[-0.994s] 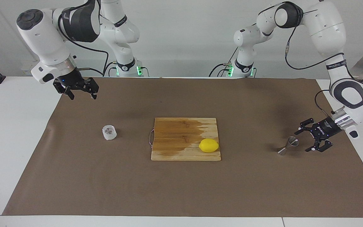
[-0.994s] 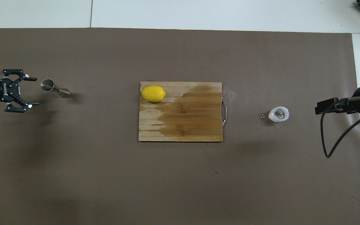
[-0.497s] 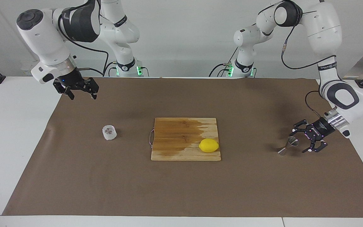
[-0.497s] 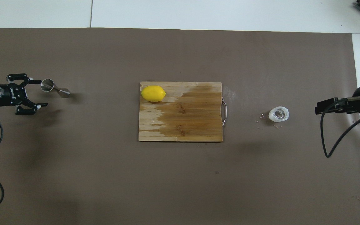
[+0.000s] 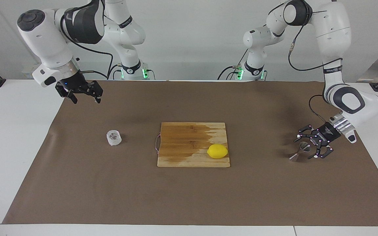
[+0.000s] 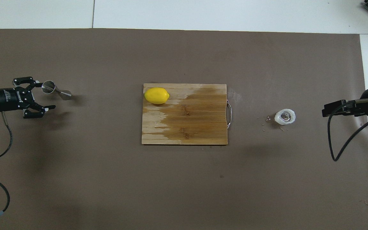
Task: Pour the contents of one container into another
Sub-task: 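Close the left gripper around the small metal cup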
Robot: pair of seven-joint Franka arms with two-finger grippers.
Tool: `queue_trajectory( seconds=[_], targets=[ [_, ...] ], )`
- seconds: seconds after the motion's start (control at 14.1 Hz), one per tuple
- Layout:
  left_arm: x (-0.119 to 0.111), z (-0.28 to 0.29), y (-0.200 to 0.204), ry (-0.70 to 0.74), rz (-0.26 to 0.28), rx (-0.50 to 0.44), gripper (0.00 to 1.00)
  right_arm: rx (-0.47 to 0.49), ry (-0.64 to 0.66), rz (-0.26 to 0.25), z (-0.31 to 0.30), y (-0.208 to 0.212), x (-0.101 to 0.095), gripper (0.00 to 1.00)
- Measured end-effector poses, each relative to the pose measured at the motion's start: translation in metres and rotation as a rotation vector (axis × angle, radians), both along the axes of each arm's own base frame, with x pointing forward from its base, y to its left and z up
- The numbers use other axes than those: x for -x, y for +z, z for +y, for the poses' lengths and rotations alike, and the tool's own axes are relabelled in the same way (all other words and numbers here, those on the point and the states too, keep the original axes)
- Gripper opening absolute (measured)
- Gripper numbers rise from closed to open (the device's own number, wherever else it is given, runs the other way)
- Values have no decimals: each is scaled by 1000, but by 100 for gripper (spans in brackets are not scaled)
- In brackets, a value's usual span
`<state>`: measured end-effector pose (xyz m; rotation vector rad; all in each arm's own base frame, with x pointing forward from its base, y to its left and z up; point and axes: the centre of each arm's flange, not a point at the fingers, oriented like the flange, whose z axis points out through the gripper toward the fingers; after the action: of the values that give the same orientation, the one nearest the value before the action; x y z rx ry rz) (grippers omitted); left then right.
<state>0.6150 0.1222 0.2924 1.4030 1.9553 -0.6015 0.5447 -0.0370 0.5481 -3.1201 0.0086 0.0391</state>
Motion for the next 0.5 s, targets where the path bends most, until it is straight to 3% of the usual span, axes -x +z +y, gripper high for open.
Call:
queue_trajectory(
  seconds=[0.35,0.5],
  targets=[
    [-3,-9,-1,39,-11,14,100,0,0,0,0,0,0,100],
    [-2,-6,-1,46,-12,12,78,0,0,0,0,0,0,100]
  ],
)
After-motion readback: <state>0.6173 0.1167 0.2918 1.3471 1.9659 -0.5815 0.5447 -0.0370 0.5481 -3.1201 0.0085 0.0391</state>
